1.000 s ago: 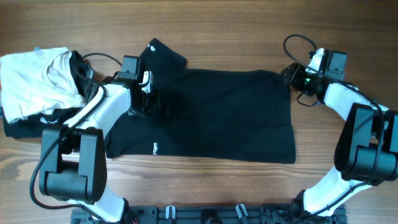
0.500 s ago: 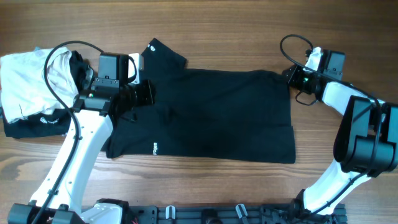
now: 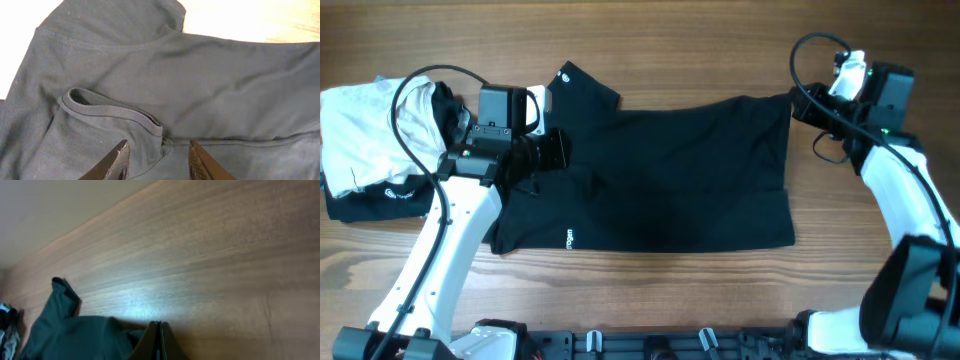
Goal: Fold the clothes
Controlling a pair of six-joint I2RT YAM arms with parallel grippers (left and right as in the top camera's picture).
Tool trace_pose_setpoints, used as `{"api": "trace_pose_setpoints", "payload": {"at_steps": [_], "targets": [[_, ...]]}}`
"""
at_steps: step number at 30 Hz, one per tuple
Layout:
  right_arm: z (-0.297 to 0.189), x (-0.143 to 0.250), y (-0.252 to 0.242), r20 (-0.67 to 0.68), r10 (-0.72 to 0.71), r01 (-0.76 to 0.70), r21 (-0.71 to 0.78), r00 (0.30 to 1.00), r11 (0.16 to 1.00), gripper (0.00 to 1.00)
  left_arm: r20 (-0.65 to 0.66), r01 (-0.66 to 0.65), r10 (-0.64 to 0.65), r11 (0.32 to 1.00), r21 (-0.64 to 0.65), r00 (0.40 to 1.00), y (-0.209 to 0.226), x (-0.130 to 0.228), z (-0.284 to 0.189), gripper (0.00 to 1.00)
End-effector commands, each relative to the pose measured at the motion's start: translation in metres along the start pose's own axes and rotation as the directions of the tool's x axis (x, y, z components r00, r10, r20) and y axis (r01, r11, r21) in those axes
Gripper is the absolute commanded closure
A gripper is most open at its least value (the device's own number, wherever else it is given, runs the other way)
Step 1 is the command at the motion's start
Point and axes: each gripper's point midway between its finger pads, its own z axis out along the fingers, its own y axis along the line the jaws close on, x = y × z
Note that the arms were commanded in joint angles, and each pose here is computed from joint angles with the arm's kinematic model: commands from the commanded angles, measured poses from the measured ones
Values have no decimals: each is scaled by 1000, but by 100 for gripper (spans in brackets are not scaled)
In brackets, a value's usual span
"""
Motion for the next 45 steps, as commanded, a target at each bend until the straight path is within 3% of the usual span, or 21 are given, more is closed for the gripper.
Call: {"api": "trace_pose_setpoints", "payload": {"at_steps": [1,2,4,5,7,9,13,18,20,22,26,28,32,34,37,38,39,43,44,45], "targets": [[-4,8,-27,-9,54,-52,147,999,988,95,27,-27,27,1000,0,999,-3,-7,-6,62],[-4,10,-33,-15,60,-56,178,998,983,94,27,-27,27,1000,0,999,-3,-7,-6,62],[-4,15,-39,-28,69,-62,207,997,976,42,27,-27,27,1000,1,999,-3,-7,-6,61],[-4,18,-40,-41,77,-67,211,996,975,43,27,-27,27,1000,1,999,-3,-7,-6,61],[6,39,-46,-111,110,-83,224,988,971,55,27,-27,27,1000,0,999,-3,-7,-6,61],[22,57,-51,-172,130,-90,223,977,971,56,27,-27,27,1000,1,999,-3,-7,-6,60],[73,98,-41,-301,119,-103,71,946,992,60,27,-27,27,1000,1,999,-3,-7,-6,59],[91,99,-47,-279,93,-81,55,956,995,63,27,-27,27,1000,1,999,-3,-7,-6,58],[93,91,-46,-251,76,-67,42,965,997,76,27,-27,27,1000,1,999,-3,-7,-6,58],[95,84,-44,-223,61,-55,31,973,998,96,27,-27,27,1000,1,999,-3,-7,-6,58],[92,71,-35,-186,39,-42,-10,982,999,95,27,-27,27,1000,1,999,-3,-7,-6,57],[90,77,-41,-209,56,-54,18,976,998,78,20,-26,26,1000,-1,999,-2,-5,-6,57],[85,92,-74,-245,57,-10,192,968,981,67,20,-25,25,1000,-1,999,-2,-5,-6,57],[86,96,-71,-263,41,3,166,964,986,66,20,-26,26,1000,-1,999,-2,-5,-6,57],[89,96,-46,-275,-22,26,14,961,1000,68,20,-26,26,1000,-1,999,-2,-5,-6,57],[90,93,-43,-263,-40,39,-6,964,999,74,20,-25,25,1000,-1,999,-2,-5,-6,57],[91,91,-43,-253,-43,43,-8,966,999,79,20,-25,25,1000,-1,999,-2,-5,-6,57],[93,80,-40,-211,29,-30,0,977,1000,84,20,-25,25,1000,-1,999,-2,-5,-6,57],[93,80,-44,-211,27,-23,20,977,1000,83,19,-25,25,1000,-1,999,-2,-5,-6,57],[92,81,-55,-211,37,-21,79,977,997,76,15,-24,24,1000,-2,1000,-2,-4,-6,58]]}}
